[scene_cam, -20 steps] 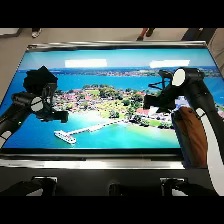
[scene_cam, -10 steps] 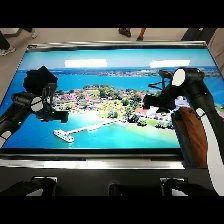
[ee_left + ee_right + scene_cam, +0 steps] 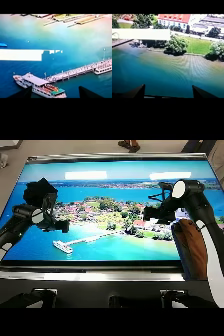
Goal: Fold the shirts.
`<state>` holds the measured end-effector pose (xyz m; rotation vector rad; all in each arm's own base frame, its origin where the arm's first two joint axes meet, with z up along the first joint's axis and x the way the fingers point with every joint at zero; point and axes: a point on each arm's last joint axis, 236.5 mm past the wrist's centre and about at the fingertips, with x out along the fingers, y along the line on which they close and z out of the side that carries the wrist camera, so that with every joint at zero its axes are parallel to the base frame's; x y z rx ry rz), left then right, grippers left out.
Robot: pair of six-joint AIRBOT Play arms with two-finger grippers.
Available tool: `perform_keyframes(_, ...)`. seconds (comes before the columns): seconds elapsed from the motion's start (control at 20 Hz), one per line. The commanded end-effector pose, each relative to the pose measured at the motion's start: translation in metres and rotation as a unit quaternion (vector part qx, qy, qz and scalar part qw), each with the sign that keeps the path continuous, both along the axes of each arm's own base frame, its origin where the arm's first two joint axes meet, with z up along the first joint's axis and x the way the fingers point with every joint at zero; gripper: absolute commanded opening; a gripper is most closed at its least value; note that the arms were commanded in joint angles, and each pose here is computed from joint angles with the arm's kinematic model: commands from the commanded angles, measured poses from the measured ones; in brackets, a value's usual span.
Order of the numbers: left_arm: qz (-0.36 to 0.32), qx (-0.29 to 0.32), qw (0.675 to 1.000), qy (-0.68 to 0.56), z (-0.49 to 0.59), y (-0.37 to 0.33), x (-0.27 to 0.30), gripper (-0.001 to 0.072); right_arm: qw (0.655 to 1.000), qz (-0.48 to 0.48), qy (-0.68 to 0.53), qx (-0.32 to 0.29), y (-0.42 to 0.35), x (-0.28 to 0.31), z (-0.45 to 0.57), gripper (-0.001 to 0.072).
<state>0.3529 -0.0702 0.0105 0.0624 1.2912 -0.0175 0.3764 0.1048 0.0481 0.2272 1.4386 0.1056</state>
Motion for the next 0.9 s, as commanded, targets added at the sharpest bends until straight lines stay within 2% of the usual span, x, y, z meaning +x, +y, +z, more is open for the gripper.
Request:
perform_keyframes(0.0,-0.004,-0.014,0.999,-0.043,0.005,-0.007,0.02,0.0716,1.0,-0.005,-0.024,0.004,0.001,0.012,0.002,0.068)
perform_keyframes(0.2,-0.014,-0.04,0.99,-0.135,0.019,-0.022,0.064,0.0715,0.998,-0.012,-0.063,0.003,0.0,0.03,0.006,0.068)
perform_keyframes(0.4,-0.006,-0.103,0.952,-0.288,0.054,-0.042,0.135,0.0716,0.992,-0.022,-0.121,0.012,0.003,0.056,0.016,0.0681)
perform_keyframes(0.5,0.094,-0.145,0.936,-0.307,0.065,-0.005,0.176,0.0715,0.987,-0.029,-0.157,0.019,0.004,0.072,0.023,0.0681)
perform_keyframes(0.65,0.252,-0.214,0.903,-0.277,0.064,0.09,0.225,0.0716,0.983,-0.033,-0.178,0.022,0.005,0.082,0.028,0.0681)
perform_keyframes(0.85,0.42,-0.307,0.836,-0.177,0.019,0.203,0.212,0.0716,0.987,-0.03,-0.159,0.02,0.005,0.074,0.024,0.068)
